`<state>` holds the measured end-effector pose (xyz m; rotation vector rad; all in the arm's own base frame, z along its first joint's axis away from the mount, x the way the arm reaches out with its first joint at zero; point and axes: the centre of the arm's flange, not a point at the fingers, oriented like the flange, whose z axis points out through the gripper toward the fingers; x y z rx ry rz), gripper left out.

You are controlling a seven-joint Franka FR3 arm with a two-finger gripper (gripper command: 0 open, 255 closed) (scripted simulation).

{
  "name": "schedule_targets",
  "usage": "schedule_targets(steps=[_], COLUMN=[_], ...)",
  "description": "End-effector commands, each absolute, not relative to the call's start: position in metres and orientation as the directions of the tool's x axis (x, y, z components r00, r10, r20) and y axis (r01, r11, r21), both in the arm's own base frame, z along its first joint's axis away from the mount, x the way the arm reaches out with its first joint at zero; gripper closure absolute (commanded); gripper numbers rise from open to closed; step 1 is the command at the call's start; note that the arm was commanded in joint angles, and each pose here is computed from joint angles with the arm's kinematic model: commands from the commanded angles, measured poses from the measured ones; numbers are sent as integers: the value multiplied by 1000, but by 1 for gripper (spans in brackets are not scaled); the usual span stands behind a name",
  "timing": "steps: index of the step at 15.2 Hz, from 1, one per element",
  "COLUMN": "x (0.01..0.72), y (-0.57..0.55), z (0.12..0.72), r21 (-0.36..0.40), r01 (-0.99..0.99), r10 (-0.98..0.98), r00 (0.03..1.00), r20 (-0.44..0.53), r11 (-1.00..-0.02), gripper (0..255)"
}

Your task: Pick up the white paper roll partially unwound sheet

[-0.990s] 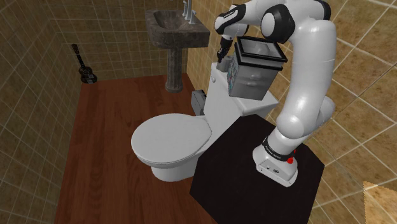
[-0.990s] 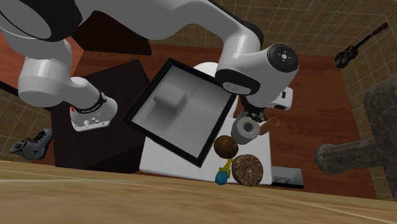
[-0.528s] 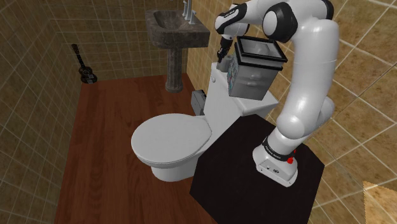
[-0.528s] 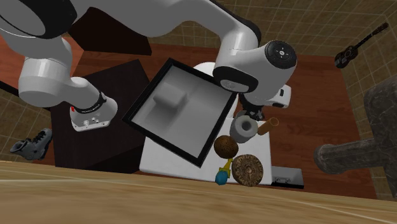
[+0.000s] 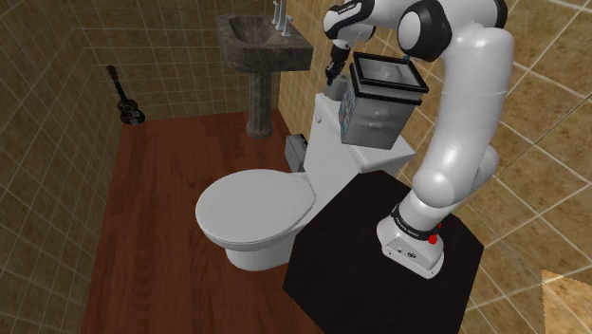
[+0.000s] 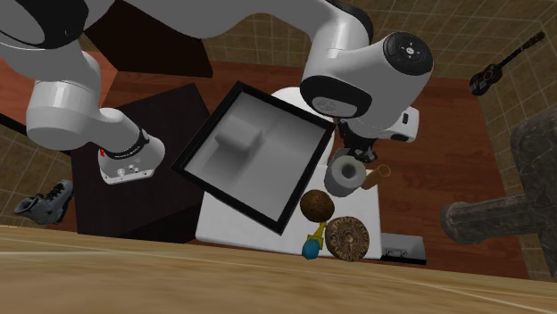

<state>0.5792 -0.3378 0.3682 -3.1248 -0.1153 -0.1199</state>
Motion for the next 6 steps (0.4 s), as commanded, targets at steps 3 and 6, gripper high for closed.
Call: schedule_targets(steps=[3, 6], x=[580, 579], y=[-338, -338], z=[389, 395], r21=[-9, -9], r01=[74, 74], r10=[73, 73], r00=[994, 994], r20=[78, 78], r11=[-997, -997], gripper=[255, 255])
